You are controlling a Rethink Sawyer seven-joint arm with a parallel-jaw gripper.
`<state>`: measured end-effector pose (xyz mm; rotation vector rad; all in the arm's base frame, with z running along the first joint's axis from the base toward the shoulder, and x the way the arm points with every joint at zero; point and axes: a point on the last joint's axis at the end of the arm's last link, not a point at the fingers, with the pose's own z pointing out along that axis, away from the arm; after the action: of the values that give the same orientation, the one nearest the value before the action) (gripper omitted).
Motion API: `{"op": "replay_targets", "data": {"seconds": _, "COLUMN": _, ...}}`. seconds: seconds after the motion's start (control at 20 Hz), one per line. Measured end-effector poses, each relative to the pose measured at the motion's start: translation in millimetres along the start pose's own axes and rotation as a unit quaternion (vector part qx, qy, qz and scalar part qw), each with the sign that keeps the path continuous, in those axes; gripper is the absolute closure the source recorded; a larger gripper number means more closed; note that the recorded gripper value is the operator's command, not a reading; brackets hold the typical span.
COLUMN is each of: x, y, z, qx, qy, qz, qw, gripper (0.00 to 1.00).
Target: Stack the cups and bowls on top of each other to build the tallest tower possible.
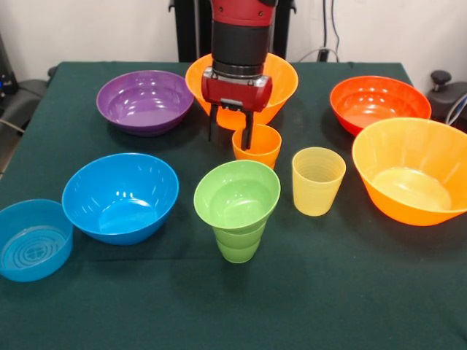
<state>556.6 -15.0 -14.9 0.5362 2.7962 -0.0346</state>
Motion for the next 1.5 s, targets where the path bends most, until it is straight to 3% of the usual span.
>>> {"op": "replay_targets", "data": {"seconds": 0.45, "x": 8.4, "y": -2.6, "z": 10.0, "qx": 0.002, "qy": 0.01, "qz": 0.001, "qw": 0.9999, "gripper": 0.0}}
{"op": "replay_targets", "data": {"seconds": 0.5, "x": 9.5, "y": -2.7, "z": 10.8, "qx": 0.003, "qy": 0.011, "qz": 0.001, "qw": 0.9999, "gripper": 1.0}}
{"op": "replay_targets", "data": {"seconds": 1.5, "x": 2.7, "y": -0.3, "z": 6.7, "qx": -0.001, "qy": 0.004, "qz": 0.001, "qw": 1.0, "gripper": 1.0}}
